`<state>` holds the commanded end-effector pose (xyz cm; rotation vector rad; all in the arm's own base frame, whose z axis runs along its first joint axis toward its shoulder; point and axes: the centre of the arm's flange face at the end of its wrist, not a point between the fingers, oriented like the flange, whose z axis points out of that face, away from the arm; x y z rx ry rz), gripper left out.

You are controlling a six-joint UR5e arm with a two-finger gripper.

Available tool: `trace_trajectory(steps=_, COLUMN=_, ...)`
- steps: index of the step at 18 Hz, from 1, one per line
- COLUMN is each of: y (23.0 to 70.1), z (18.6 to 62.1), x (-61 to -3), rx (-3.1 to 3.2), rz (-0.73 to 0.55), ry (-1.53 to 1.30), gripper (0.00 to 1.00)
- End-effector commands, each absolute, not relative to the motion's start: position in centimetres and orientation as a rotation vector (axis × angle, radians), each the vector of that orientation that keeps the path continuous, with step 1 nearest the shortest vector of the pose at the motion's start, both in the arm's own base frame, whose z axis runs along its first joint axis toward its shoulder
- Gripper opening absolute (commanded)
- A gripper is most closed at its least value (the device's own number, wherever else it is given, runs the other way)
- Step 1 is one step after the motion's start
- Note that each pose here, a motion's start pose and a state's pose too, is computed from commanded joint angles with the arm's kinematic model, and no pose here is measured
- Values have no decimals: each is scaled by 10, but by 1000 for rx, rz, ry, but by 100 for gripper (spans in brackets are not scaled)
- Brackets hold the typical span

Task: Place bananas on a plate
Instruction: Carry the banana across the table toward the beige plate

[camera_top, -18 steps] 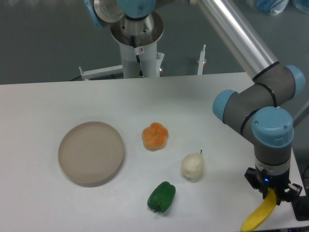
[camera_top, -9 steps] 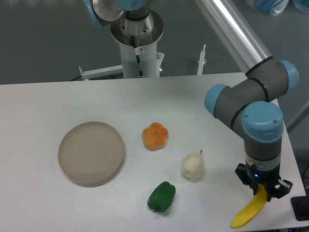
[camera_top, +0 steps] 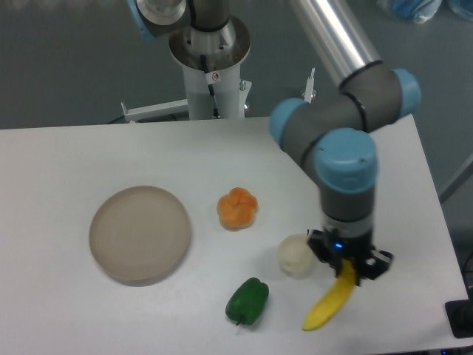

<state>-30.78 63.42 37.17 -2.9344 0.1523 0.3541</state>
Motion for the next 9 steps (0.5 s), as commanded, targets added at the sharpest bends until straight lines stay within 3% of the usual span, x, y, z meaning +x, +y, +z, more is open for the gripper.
trace_trajectory(steps=1, y=631, z=371, x=-291, rx=-2936, rz=322, ry=96, gripper=26)
trace_trajectory(steps=2, y=635, z=359, x=-208, rx=-2935, rz=198, ry=-38, gripper=26)
trace_trajectory(steps=3, y=637, z=359, x=-184, rx=-2927, rz=168, ry=-64, gripper=26)
trace_trajectory(steps=9, y=657, z=358, x=-96, rx=-2899, rz=69, ry=-124, gripper=26)
